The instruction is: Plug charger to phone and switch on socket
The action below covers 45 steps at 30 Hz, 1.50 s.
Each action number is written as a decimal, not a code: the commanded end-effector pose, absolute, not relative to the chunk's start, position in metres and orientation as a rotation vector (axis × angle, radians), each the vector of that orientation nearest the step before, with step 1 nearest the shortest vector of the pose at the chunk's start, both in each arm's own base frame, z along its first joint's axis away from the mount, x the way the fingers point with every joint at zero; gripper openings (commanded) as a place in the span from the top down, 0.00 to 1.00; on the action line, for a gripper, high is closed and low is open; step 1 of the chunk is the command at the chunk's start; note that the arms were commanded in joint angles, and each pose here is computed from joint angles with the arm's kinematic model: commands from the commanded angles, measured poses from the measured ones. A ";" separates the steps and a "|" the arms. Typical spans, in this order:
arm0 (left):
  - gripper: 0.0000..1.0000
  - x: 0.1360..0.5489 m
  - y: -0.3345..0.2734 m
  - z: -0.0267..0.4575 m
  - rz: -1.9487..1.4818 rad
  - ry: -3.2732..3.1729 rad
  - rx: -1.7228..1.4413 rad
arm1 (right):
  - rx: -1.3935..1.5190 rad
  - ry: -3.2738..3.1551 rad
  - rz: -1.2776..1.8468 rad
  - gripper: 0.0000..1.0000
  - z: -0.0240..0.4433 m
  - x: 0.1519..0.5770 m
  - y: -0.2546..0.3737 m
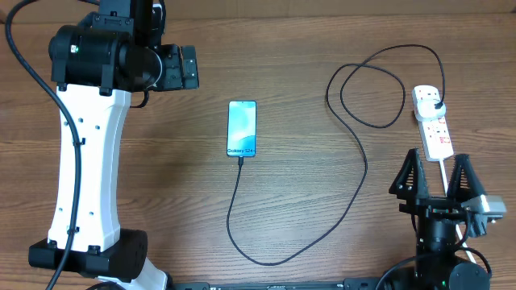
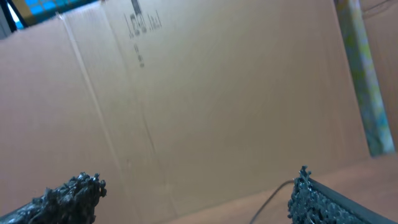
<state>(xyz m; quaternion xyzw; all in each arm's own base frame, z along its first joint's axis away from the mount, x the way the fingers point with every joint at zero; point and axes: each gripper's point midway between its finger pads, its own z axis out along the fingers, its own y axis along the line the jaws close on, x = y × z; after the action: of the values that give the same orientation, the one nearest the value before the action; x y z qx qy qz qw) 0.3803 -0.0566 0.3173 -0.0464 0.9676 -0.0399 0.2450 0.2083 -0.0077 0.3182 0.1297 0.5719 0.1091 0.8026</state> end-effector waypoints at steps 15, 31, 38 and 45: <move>0.00 0.381 -0.055 0.318 -0.089 2.637 -0.115 | 0.284 1.143 0.251 0.00 0.300 0.217 -0.008; 0.00 0.381 -0.055 0.318 -0.089 2.637 -0.115 | 0.286 1.185 0.242 0.00 0.262 0.230 -0.006; 0.01 0.381 -0.055 0.318 -0.089 2.637 -0.115 | 0.286 1.190 0.241 0.00 0.260 0.230 -0.006; 0.01 0.381 -0.055 0.318 -0.089 2.637 -0.115 | 0.288 1.260 0.226 0.00 0.244 0.235 -0.005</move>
<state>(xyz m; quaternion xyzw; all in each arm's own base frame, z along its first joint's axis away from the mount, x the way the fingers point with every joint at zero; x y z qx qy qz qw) 0.3803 -0.0566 0.3173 -0.0463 0.9676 -0.0401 0.2450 0.2346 -0.0039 0.2501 0.1302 0.5813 0.1074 0.7960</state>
